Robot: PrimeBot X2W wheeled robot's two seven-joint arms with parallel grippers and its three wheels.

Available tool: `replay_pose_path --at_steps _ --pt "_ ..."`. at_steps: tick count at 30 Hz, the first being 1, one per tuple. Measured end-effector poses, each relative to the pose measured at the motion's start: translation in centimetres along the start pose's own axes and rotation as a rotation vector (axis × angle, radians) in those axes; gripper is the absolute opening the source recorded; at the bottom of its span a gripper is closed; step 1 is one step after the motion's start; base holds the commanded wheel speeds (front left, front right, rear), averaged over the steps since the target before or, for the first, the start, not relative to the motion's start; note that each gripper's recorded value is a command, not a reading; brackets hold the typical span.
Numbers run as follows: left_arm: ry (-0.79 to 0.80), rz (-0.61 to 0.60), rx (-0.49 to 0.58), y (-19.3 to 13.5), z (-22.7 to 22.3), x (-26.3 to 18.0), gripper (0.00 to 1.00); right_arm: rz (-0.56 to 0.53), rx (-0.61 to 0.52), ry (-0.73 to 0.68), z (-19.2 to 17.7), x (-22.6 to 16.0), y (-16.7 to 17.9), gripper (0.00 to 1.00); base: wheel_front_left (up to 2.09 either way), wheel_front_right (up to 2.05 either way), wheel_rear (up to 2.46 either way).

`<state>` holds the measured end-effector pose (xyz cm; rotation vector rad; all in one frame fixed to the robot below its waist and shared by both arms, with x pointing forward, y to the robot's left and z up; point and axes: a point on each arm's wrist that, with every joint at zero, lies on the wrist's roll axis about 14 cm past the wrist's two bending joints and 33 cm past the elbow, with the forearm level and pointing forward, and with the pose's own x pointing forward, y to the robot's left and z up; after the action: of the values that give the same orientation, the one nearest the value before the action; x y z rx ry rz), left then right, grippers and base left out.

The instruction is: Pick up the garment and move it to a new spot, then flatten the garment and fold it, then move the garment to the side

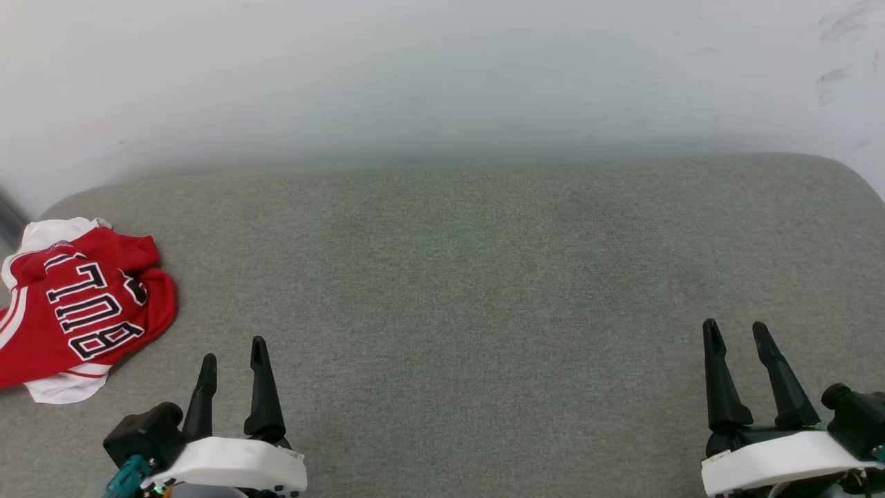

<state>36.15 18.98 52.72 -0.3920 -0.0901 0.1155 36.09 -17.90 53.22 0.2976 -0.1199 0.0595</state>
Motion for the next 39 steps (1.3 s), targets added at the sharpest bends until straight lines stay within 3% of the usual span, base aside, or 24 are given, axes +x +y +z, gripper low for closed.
replay_pose_path --at_steps 39 --pt "-0.051 -0.089 0.261 -1.4 -0.4 -1.3 1.0 0.043 -0.193 -0.063 1.0 -1.3 0.8 1.0 0.0 0.0 0.0"
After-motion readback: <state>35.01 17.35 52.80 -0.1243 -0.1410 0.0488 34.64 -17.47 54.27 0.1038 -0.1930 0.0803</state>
